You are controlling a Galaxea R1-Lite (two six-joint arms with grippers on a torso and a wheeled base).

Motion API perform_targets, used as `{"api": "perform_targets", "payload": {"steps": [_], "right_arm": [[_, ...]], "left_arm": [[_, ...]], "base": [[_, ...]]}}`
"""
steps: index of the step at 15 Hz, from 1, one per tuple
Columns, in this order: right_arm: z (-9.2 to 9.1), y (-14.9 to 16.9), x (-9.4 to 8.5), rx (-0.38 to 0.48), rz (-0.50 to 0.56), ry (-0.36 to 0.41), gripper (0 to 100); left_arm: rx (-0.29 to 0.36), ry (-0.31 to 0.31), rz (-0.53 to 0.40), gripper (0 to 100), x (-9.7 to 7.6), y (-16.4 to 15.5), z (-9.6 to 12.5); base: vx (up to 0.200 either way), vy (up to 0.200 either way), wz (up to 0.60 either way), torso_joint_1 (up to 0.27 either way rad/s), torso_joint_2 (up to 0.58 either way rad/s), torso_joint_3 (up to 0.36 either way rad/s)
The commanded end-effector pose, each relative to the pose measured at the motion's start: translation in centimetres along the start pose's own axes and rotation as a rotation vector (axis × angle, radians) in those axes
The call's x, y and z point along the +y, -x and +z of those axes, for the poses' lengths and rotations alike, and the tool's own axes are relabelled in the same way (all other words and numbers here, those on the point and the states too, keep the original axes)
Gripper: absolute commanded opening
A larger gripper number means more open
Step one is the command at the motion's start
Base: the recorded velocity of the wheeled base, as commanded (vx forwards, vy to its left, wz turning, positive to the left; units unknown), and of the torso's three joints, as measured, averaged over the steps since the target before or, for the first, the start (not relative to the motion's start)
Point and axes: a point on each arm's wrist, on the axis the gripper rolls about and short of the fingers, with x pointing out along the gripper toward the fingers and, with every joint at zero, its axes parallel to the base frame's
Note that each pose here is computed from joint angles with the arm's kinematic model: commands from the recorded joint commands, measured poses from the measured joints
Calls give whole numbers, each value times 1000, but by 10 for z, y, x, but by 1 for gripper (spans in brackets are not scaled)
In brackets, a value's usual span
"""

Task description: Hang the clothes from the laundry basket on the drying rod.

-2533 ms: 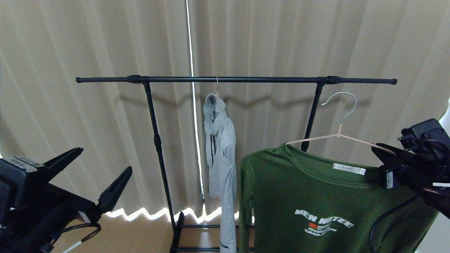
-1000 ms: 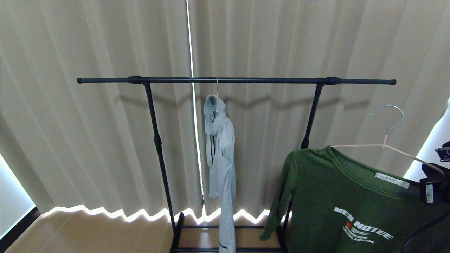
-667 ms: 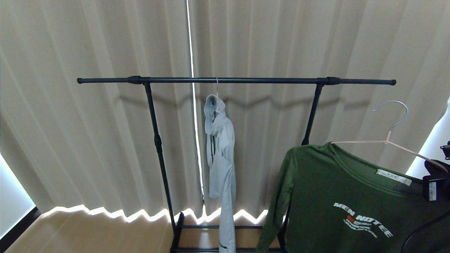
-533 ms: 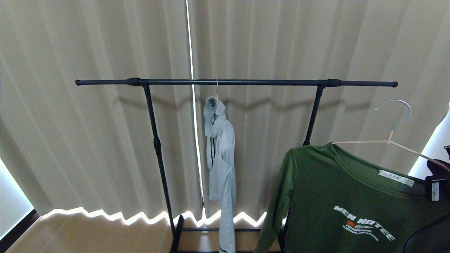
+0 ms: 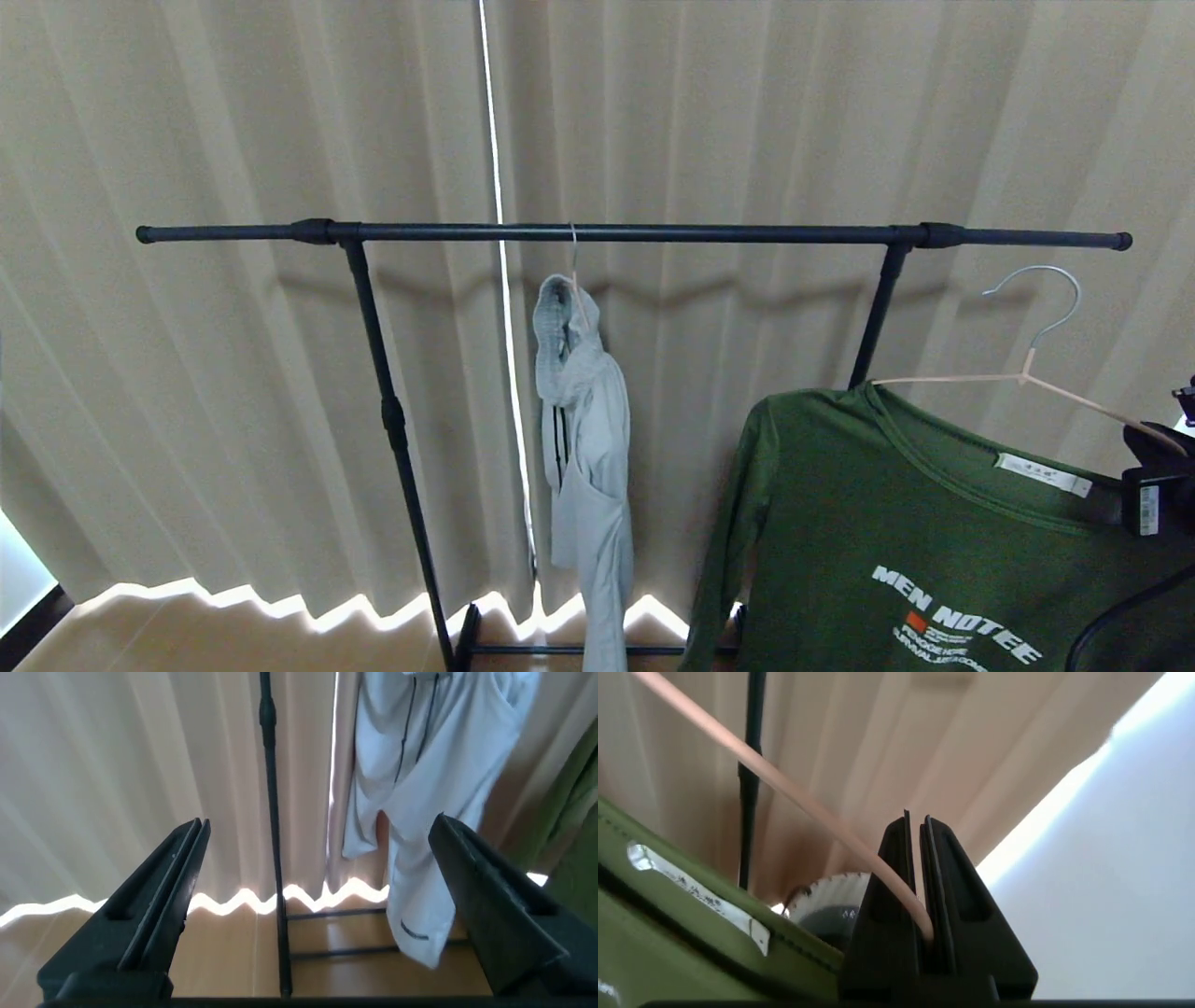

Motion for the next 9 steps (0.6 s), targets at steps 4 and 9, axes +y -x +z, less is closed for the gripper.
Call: {"api": "perform_targets", "payload": {"steps": [4, 9], "right_arm": [[2, -3, 3, -3, 14, 3, 0], [8, -4, 11, -25, 52, 11, 0]], "left_arm": [[4, -2, -4, 100, 0, 0, 0], [4, -3, -4, 100, 0, 0, 0]], "base": [[200, 0, 0, 6, 1, 2], [200, 0, 0, 4, 4, 1]]}}
